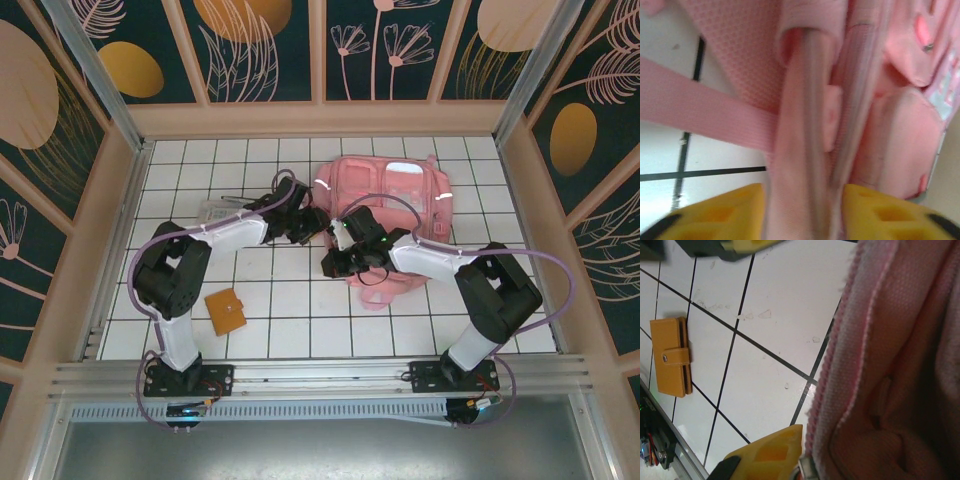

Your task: Pack books, pencil case, and school supplies into a backpack

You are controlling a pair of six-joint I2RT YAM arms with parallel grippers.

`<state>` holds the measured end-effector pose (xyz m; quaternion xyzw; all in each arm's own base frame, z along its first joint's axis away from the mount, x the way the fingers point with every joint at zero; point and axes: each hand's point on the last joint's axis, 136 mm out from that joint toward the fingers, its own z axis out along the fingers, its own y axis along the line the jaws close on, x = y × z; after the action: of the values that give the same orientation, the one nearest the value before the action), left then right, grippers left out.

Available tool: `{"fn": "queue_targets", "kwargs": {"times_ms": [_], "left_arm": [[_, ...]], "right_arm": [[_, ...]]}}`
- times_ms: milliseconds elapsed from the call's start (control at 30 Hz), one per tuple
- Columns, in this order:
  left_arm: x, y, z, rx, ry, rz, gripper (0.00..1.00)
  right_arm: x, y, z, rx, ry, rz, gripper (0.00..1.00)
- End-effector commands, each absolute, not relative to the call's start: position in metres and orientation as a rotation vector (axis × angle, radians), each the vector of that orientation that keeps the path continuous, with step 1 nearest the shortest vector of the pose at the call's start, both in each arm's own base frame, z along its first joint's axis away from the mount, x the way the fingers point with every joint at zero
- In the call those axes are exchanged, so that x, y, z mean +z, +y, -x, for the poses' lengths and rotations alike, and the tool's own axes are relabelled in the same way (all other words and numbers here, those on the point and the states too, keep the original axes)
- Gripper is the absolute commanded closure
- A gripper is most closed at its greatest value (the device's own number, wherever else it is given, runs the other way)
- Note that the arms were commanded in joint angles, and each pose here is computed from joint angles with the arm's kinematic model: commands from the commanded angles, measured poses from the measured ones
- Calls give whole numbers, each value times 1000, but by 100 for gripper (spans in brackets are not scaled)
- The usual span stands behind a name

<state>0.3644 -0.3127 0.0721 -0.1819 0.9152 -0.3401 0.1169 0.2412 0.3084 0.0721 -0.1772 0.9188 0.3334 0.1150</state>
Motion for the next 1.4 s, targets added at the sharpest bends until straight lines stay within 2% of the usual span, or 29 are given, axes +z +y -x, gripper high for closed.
{"fn": "queue_targets", "kwargs": {"times_ms": [0, 67, 300, 567, 800, 867, 1000, 1067, 1133, 1300, 1367], "left_arm": [[63, -311, -367, -988, 2659, 609, 85], [67, -308, -373, -936, 2655, 568, 100], [74, -271, -412, -785, 2623, 482, 100], [71, -238, -457, -568, 2612, 307, 100], [76, -239, -501, -602, 2604, 207, 100], [81, -244, -520, -624, 2614, 153, 100], [94, -262, -558, -644, 2623, 42, 99], [103, -269, -564, -672, 2635, 56, 72], [111, -271, -558, -707, 2667, 89, 61], [125, -262, -507, -656, 2738, 110, 54], [131, -257, -478, -723, 2722, 178, 51]], "right_arm": [[89, 316, -251, 974, 2605, 524, 100], [83, 306, -249, 915, 2647, 491, 100], [49, 255, -212, 678, 2940, 336, 100], [50, 194, -194, 491, 3092, 24, 100], [48, 143, -188, 391, 3118, -138, 100], [49, 144, -188, 428, 3105, -65, 100], [78, 199, -202, 751, 2956, 230, 100], [95, 228, -217, 861, 2867, 313, 100], [104, 249, -234, 913, 2816, 344, 100], [102, 285, -263, 932, 2781, 394, 100], [102, 298, -272, 951, 2758, 400, 100]]}}
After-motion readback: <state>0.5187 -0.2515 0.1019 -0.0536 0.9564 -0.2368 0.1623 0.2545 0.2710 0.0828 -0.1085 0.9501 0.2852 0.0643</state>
